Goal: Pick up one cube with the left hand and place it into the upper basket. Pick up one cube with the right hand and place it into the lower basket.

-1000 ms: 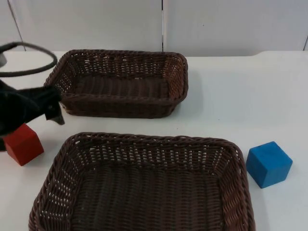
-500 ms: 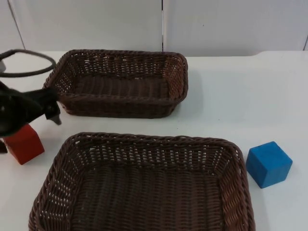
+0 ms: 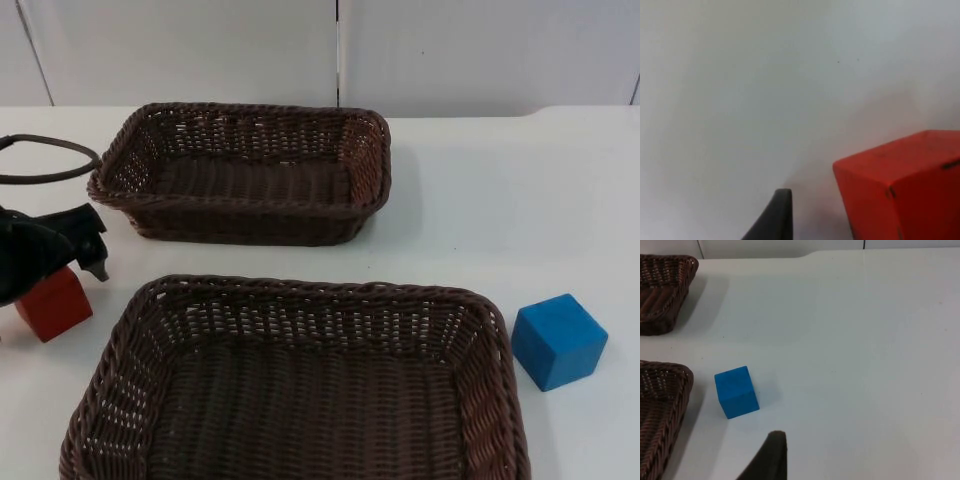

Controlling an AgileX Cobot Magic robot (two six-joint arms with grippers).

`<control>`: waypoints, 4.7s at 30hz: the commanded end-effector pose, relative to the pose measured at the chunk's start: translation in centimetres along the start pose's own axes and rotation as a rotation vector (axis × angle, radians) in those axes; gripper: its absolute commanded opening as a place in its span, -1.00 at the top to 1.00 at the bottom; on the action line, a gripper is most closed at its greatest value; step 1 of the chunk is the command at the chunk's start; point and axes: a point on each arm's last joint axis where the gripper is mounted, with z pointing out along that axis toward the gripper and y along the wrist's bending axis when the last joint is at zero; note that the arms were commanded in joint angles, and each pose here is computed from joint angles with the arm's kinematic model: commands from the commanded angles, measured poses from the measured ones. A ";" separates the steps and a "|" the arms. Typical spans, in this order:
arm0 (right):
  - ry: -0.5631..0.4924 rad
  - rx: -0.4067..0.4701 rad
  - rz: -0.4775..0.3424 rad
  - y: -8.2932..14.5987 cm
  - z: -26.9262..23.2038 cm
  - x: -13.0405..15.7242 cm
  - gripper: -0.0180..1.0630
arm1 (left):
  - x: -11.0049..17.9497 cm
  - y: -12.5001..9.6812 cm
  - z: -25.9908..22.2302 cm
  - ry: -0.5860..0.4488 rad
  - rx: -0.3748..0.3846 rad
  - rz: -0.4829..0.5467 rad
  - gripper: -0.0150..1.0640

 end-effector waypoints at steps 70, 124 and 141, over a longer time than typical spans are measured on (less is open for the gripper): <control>-0.010 0.005 -0.002 0.0 -0.1 0.0 -0.96 | 1.1 -8.0 -11.3 -0.186 0.274 0.439 0.97; -0.010 0.005 -0.002 0.0 -0.1 0.0 -0.96 | -7.2 -19.1 0.3 -0.120 0.273 0.661 0.97; -0.010 0.005 -0.002 0.0 -0.1 0.0 -0.96 | -5.3 -17.9 5.1 -0.018 0.224 0.683 0.95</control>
